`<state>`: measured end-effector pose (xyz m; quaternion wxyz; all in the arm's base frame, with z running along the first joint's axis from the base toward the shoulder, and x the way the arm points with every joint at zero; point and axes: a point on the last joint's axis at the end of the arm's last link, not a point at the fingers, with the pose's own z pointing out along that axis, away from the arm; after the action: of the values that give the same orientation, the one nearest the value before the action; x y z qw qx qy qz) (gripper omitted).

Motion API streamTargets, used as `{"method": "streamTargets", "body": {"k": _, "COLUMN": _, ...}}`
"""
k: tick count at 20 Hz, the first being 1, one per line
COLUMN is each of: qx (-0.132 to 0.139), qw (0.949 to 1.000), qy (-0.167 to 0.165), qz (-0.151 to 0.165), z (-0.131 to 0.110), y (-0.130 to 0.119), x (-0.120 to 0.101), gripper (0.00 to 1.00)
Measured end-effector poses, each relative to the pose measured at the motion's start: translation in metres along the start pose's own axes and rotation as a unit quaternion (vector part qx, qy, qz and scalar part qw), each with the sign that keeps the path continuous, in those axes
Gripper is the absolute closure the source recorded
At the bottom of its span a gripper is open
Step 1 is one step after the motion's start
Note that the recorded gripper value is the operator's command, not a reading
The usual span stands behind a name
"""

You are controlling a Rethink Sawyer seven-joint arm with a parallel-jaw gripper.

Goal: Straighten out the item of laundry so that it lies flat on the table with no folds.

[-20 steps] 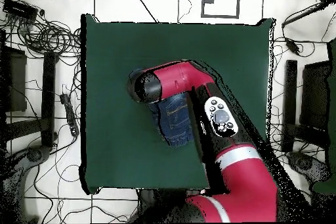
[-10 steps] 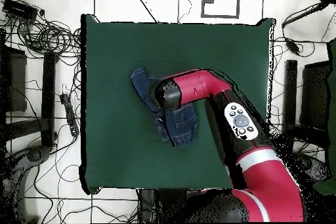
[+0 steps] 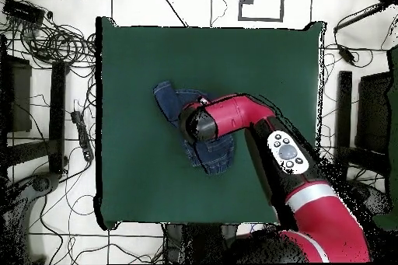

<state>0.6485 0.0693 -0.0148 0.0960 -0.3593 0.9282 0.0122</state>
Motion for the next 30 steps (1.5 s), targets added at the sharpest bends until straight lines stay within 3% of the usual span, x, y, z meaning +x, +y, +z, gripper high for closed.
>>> {"method": "streamTargets", "body": {"k": 15, "qx": 0.013, "qw": 0.997, "qy": -0.061, "qz": -0.046, "z": 0.009, "y": 0.035, "x": 0.01, "gripper": 0.0}}
{"method": "streamTargets", "body": {"k": 23, "qx": 0.013, "qw": 0.996, "qy": -0.057, "qz": -0.067, "z": 0.014, "y": 0.055, "x": 0.007, "gripper": 0.0}}
{"method": "streamTargets", "body": {"k": 30, "qx": 0.031, "qw": 0.9931, "qy": -0.069, "qz": -0.089, "z": 0.016, "y": 0.068, "x": 0.007, "gripper": 0.0}}
